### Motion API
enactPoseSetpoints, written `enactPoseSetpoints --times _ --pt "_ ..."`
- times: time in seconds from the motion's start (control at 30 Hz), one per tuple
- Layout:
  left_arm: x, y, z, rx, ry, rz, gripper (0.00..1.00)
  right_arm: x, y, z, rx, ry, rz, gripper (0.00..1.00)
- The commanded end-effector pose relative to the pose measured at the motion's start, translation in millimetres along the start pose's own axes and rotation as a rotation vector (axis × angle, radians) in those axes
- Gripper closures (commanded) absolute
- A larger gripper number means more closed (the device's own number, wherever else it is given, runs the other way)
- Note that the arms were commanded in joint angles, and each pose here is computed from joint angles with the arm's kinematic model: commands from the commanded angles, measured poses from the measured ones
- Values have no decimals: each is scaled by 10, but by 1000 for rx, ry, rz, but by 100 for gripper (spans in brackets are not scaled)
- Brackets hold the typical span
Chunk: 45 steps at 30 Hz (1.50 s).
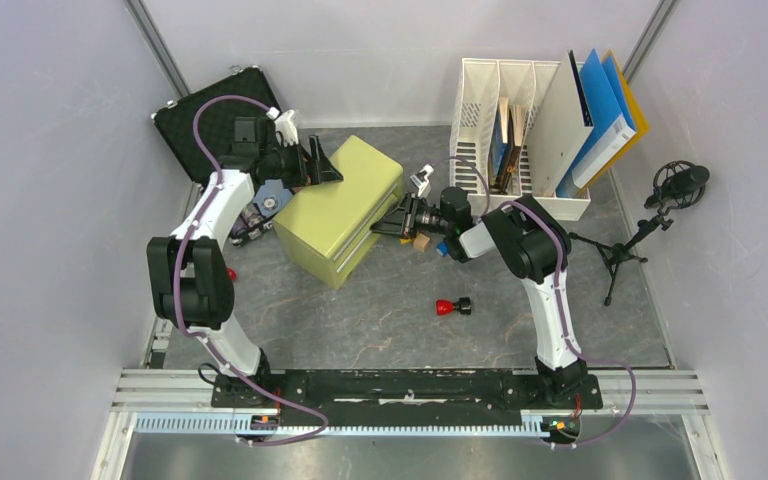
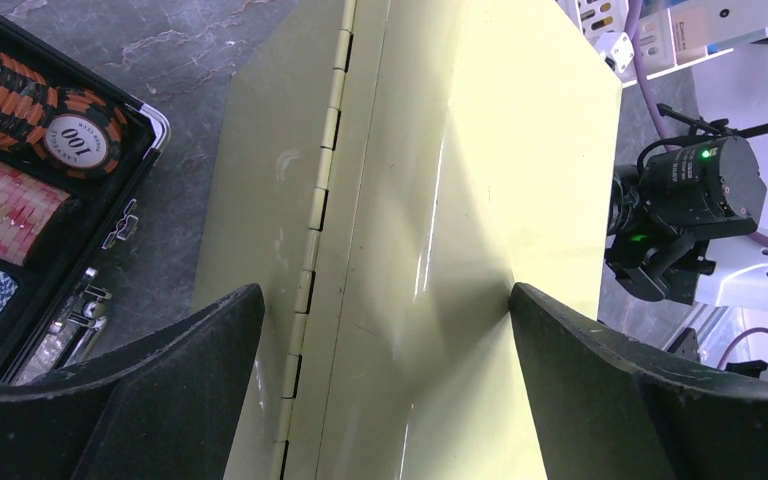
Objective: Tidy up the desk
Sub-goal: Open the drawer in the storage box.
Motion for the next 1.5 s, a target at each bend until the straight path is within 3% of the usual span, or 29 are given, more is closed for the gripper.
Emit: enactPoseSetpoints --times 0.0,0.43,0.63,1.0,1.23,1.47 --pt "76 10 179 47 -14 -67 2 221 -19 -68 -26 -98 -58 100" --pt "93 5 183 42 -12 -84 2 243 -144 -56 -22 -123 -40 100" --pt "105 8 190 44 -12 -91 2 286 -112 -129 -41 -108 -69 65" --pt "116 19 194 50 -15 -93 2 177 -11 -183 -37 -89 -69 44" --pt "107 31 190 55 -21 -83 2 72 35 -169 -26 -81 -56 41" --pt "114 48 196 61 -28 -79 2 31 99 -211 -33 -81 -67 46"
Point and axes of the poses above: each gripper's point midway between its finger pads, its own y axis out along the fingers, its own x axis along the line the jaws close on, z = x × y, the point moved 6 cm from there along -y, back along the fingers, and after that the axes turned 10 degrees about -y, right-handed, at the moved point
